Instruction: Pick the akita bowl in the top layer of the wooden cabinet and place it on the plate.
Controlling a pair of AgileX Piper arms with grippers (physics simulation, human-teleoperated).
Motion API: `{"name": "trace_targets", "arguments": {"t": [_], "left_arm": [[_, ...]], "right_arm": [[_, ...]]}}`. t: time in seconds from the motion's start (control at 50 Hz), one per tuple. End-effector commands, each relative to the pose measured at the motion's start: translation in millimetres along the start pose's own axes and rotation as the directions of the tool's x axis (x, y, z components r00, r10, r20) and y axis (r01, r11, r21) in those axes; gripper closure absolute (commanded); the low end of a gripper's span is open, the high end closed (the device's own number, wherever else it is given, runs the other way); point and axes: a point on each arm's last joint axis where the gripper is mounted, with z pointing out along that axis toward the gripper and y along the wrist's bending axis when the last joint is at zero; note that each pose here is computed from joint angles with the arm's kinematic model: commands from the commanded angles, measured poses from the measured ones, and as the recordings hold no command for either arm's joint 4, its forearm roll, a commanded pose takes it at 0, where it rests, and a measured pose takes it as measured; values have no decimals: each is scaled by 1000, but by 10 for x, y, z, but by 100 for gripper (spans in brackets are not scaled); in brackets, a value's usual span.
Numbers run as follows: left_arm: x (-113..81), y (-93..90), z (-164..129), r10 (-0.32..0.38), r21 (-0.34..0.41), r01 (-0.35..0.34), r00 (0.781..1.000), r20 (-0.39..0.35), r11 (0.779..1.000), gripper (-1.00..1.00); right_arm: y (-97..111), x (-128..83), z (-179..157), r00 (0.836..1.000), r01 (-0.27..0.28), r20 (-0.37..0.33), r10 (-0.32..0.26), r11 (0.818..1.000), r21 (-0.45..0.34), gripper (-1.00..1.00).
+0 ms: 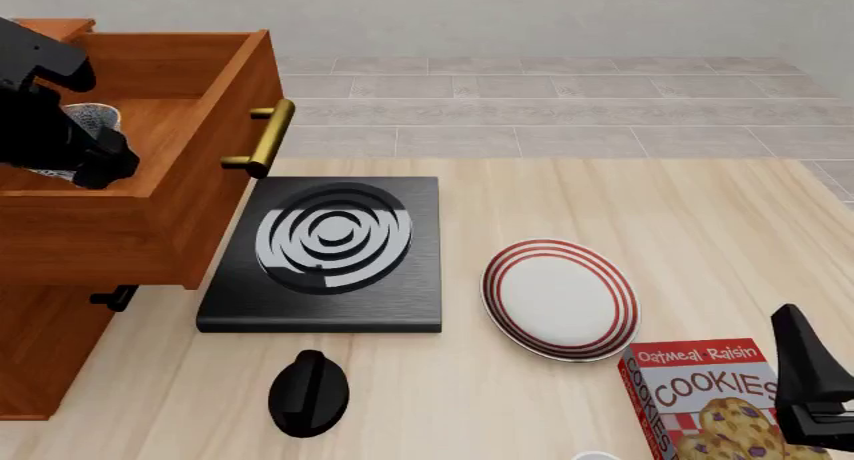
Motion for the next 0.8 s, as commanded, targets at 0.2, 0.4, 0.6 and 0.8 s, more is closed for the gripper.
{"name": "trace_targets", "arguments": {"t": [0.2, 0.4, 0.6, 0.8], "left_arm": [[101, -40, 87, 2, 4, -2, 1000, -14, 1000, -100], [133, -64, 132, -4, 8, 4, 1000, -18, 1000, -100], [137, -90, 121, 4, 12, -4, 1000, -13, 1000, 100], [122, -85, 100, 10, 8, -10, 1000, -2, 1000, 100]], "right_arm": [[0, 4, 0, 1000, 0, 0, 0, 1000, 0, -100], [0, 5, 0, 1000, 1, -1, -1, 1000, 0, -100], [0, 8, 1, 1000, 1, -2, -1, 1000, 0, -100], [0, 5, 1, 1000, 0, -1, 0, 1000, -1, -100]]}}
